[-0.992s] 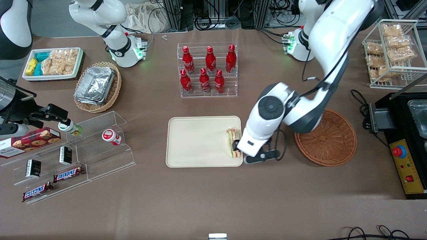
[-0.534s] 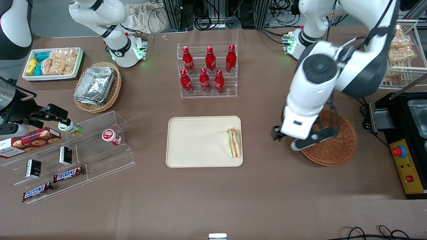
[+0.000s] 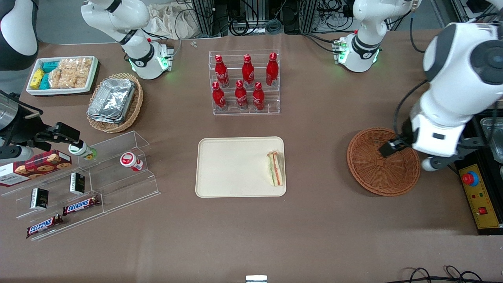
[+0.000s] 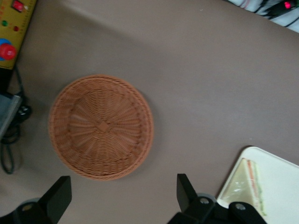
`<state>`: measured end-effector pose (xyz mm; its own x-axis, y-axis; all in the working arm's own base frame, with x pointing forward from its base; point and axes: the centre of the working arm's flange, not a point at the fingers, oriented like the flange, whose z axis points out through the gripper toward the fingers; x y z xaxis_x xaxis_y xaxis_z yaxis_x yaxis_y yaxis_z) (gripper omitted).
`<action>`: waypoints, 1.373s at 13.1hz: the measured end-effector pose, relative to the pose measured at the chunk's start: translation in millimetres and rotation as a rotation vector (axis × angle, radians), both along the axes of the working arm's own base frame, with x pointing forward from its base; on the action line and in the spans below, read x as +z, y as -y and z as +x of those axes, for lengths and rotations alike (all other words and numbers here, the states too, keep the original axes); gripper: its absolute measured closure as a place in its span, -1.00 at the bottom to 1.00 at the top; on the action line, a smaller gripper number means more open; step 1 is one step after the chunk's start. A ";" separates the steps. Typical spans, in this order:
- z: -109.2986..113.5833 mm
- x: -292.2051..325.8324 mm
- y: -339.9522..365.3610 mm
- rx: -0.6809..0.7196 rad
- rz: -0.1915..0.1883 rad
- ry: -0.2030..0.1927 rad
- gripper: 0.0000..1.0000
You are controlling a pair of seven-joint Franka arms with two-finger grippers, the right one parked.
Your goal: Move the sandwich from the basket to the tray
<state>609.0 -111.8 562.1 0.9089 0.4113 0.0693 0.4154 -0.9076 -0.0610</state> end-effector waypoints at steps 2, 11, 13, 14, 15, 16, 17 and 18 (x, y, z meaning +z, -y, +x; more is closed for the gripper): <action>1.2 4.8 -36.1 -0.017 0.015 -0.012 -1.00; -3.9 5.5 -150.5 -0.237 -0.010 -0.093 -1.00; -8.1 11.5 -171.3 -0.316 -0.009 -0.102 -1.00; -8.9 13.6 -174.2 -0.346 -0.010 -0.104 -1.00; -8.6 13.4 -172.5 -0.363 -0.012 -0.106 -1.00; -7.3 11.8 -165.9 -0.378 -0.017 -0.107 -1.00; -5.2 9.5 -154.7 -0.395 -0.032 -0.106 -1.00; -2.6 6.9 -142.3 -0.412 -0.056 -0.103 -1.00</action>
<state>606.4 30.5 569.0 0.9990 0.0131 -0.0427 0.0118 -0.9995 -0.0295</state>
